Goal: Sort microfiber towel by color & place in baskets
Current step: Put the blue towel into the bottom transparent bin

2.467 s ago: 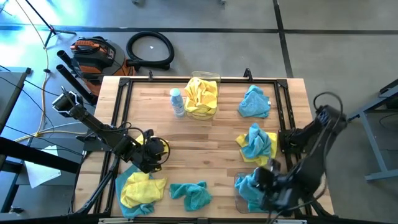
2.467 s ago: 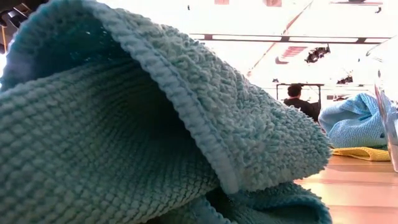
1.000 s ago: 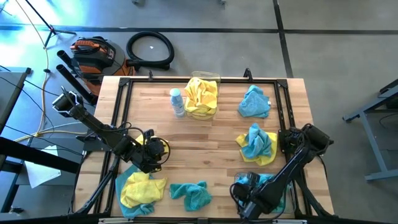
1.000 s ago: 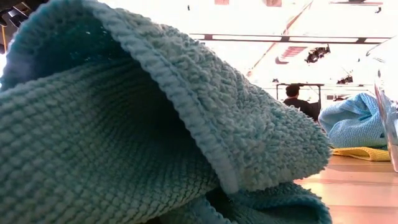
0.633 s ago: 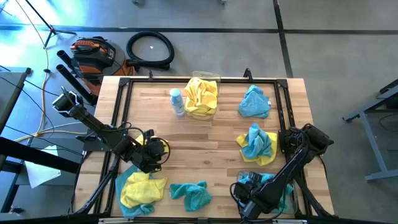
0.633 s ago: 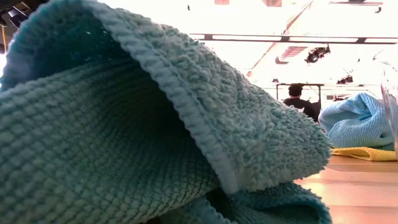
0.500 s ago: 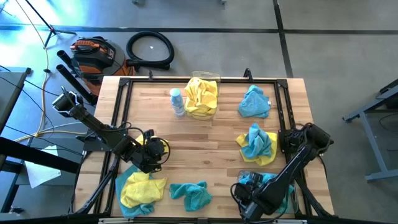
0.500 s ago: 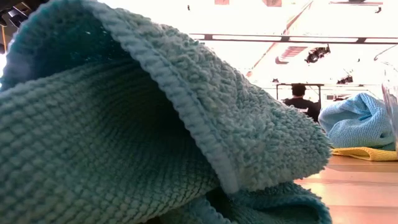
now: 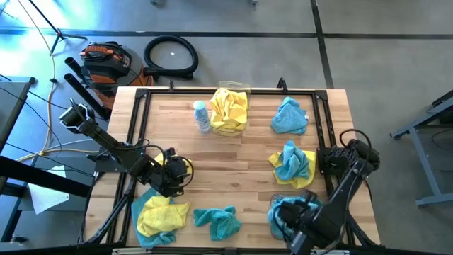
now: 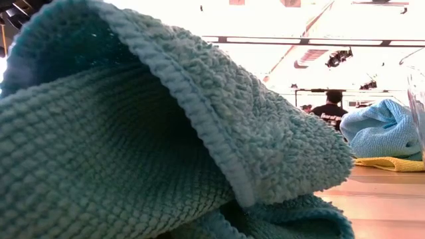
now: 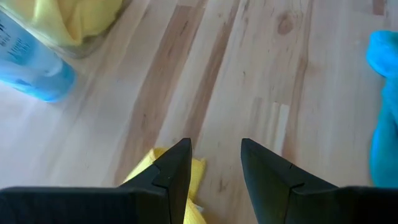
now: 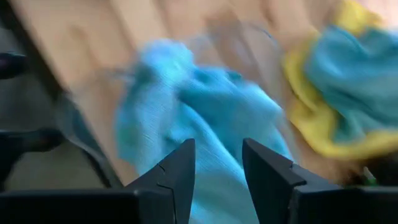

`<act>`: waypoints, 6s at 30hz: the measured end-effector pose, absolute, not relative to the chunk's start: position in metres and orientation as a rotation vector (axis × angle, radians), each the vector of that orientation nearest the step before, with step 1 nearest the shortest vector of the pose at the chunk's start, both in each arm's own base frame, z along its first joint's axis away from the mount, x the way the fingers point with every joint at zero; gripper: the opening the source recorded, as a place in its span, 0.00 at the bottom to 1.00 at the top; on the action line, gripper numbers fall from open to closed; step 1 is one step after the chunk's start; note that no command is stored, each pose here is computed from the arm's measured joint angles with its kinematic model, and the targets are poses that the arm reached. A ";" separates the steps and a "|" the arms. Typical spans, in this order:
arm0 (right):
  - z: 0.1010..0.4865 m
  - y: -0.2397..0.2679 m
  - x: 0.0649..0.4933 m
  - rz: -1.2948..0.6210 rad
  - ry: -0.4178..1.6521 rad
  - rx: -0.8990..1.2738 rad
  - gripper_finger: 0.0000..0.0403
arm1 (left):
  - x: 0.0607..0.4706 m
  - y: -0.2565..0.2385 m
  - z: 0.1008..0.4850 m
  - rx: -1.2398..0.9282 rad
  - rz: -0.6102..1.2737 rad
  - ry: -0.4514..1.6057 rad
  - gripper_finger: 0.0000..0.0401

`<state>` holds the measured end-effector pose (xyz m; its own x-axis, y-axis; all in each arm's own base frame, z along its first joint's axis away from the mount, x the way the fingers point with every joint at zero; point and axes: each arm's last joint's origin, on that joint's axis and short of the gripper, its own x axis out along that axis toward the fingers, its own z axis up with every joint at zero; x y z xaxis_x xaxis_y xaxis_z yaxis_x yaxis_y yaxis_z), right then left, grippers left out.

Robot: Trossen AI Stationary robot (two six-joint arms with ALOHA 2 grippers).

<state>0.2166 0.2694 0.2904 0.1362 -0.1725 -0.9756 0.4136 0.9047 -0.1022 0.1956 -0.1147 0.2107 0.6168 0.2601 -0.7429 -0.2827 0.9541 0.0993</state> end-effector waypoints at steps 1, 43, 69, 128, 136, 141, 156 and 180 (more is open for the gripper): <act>0.288 0.271 0.211 -0.459 1.389 0.213 0.30 | 0.195 -0.115 0.211 -0.036 0.306 0.857 0.32; 0.279 0.248 0.168 -0.349 1.171 0.390 0.01 | 0.201 -0.119 0.214 -0.084 0.273 0.804 0.32; 0.156 0.276 0.180 -0.315 1.453 0.543 0.00 | 0.201 -0.119 0.214 -0.114 0.276 0.805 0.32; 0.235 0.238 0.177 -0.422 1.267 0.602 0.22 | 0.202 -0.121 0.215 -0.130 0.260 0.798 0.32; 0.260 0.237 0.169 -0.437 1.148 0.475 0.22 | 0.202 -0.120 0.215 -0.130 0.260 0.798 0.32; 0.260 0.229 0.167 -0.477 1.157 0.376 0.22 | 0.202 -0.120 0.215 -0.086 0.256 0.794 0.32; 0.264 0.170 0.202 -0.701 1.067 0.041 0.22 | 0.209 -0.104 0.219 0.212 0.418 0.694 0.32; 0.270 0.131 0.277 -0.661 0.798 0.356 0.22 | 0.224 -0.056 0.372 0.008 0.271 0.465 0.32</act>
